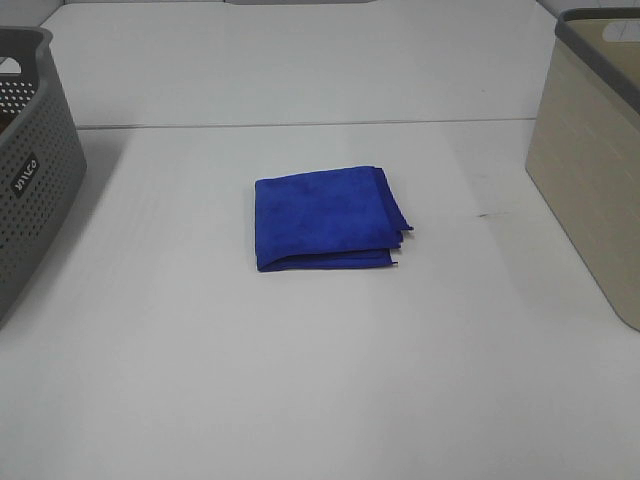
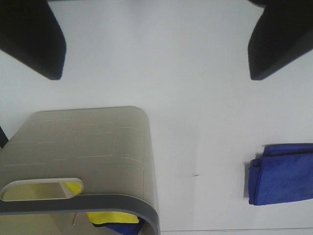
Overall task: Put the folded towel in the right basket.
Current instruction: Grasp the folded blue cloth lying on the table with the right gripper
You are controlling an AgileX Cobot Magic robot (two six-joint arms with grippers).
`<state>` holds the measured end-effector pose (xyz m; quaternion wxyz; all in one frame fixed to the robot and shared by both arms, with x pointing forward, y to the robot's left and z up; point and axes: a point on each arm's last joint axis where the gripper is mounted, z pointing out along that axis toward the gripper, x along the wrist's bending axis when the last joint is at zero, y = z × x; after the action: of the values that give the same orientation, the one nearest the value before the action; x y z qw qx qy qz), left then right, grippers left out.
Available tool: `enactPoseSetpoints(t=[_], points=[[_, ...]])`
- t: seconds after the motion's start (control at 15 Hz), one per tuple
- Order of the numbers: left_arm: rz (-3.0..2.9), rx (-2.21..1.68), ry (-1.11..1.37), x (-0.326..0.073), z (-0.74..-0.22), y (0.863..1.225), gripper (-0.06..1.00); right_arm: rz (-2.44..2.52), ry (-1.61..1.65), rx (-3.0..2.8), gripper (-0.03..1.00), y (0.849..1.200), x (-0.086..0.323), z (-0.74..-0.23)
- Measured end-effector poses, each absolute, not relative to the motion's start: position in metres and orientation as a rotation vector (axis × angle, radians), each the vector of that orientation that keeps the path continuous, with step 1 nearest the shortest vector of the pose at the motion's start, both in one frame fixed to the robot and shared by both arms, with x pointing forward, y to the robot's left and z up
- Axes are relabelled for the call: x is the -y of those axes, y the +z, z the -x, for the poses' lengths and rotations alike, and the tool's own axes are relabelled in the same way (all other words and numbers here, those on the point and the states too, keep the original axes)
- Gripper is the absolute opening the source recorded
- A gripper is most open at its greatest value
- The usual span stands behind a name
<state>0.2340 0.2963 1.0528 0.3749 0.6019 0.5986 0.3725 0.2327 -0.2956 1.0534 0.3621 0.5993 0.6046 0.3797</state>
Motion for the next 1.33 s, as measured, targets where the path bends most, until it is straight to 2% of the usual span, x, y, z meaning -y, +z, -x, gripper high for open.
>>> enactPoseSetpoints(t=[1.33], points=[[-1.540, -1.533, 0.954, -0.2963, -0.2340, 1.0528, 0.99, -1.557, 0.983, -1.547, 0.96, 1.0534, 0.2958, -0.2327]])
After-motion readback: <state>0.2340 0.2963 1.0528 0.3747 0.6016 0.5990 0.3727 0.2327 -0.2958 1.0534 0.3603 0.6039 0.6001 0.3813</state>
